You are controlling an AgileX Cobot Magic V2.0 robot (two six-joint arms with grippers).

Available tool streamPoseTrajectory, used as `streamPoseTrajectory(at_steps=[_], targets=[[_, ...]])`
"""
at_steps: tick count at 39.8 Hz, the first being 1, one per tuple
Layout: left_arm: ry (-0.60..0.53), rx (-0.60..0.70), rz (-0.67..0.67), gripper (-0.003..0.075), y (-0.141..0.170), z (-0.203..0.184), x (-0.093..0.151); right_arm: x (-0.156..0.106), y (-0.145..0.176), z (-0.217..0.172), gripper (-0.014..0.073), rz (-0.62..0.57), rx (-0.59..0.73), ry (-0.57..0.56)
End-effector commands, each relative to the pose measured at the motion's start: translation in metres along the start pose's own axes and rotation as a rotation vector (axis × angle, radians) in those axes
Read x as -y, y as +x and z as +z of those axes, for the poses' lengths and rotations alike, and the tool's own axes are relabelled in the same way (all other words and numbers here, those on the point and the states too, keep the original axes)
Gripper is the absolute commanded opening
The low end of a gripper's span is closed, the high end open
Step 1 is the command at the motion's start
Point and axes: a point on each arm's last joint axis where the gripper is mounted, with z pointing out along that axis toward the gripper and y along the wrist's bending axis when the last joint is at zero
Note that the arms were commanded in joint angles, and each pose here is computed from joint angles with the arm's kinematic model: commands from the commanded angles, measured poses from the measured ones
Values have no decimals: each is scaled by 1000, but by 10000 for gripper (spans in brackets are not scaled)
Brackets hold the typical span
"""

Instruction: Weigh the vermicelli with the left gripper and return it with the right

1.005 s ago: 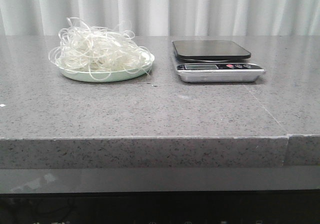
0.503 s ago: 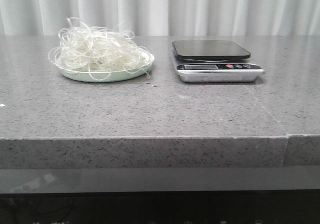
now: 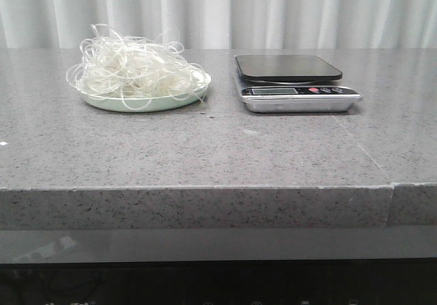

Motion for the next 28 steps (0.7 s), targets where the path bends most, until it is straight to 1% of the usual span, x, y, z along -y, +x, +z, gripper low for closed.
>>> streamPoseTrajectory(at_steps=[1,28], targets=[[4,74,-9,155,3,-1,-1,0,-12,-4,171,-9,87,5],[4,74,-9,155,3,-1,-1,1,-9,-4,171,-7,88,10]])
